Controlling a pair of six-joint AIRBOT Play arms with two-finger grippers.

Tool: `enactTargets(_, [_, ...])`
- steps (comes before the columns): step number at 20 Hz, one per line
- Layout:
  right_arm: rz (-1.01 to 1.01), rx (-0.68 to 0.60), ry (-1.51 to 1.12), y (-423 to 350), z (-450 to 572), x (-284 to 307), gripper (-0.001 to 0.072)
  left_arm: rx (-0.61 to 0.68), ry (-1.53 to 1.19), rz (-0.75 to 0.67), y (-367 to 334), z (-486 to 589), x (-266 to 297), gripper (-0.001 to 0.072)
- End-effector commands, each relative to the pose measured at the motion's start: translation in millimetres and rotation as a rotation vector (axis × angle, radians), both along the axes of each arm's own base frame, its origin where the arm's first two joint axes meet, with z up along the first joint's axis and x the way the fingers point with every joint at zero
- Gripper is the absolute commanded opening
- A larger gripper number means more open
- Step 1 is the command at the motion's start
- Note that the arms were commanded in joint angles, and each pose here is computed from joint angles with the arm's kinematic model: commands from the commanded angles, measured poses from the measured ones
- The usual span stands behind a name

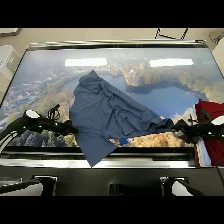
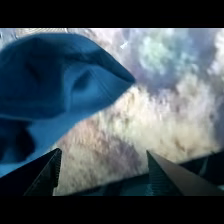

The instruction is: Fold the clothes and pants, and hang the long-sleeved shirts on hangers.

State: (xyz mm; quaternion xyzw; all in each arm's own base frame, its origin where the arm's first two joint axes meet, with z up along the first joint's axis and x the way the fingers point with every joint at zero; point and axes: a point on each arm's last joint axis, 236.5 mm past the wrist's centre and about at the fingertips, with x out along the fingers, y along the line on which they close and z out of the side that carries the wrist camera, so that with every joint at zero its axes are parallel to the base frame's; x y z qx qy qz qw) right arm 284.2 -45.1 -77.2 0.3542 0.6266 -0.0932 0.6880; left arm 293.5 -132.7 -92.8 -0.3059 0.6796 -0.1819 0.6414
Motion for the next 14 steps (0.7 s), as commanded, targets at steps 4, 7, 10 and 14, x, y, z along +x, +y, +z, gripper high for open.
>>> enactTargets(4, [-0.02,-0.036,-0.067,10,-28,36,0.0558,-0.001,-0.071,-0.01,-2,22,5,0.0022])
enactTargets(7, [-0.043,-0.019,-0.062,11,-35,39,0.0292,0.0,-0.095,-0.01,-2,29,6,0.0022])
enactTargets(10, [-0.047,-0.011,-0.061,12,-35,40,0.0036,0.004,-0.137,-0.017,-1,40,8,0.0022])
enactTargets(14, [0.123,0.01,-0.105,23,10,43,0.0033,0.019,-0.317,-0.033,1,91,30,0.002])
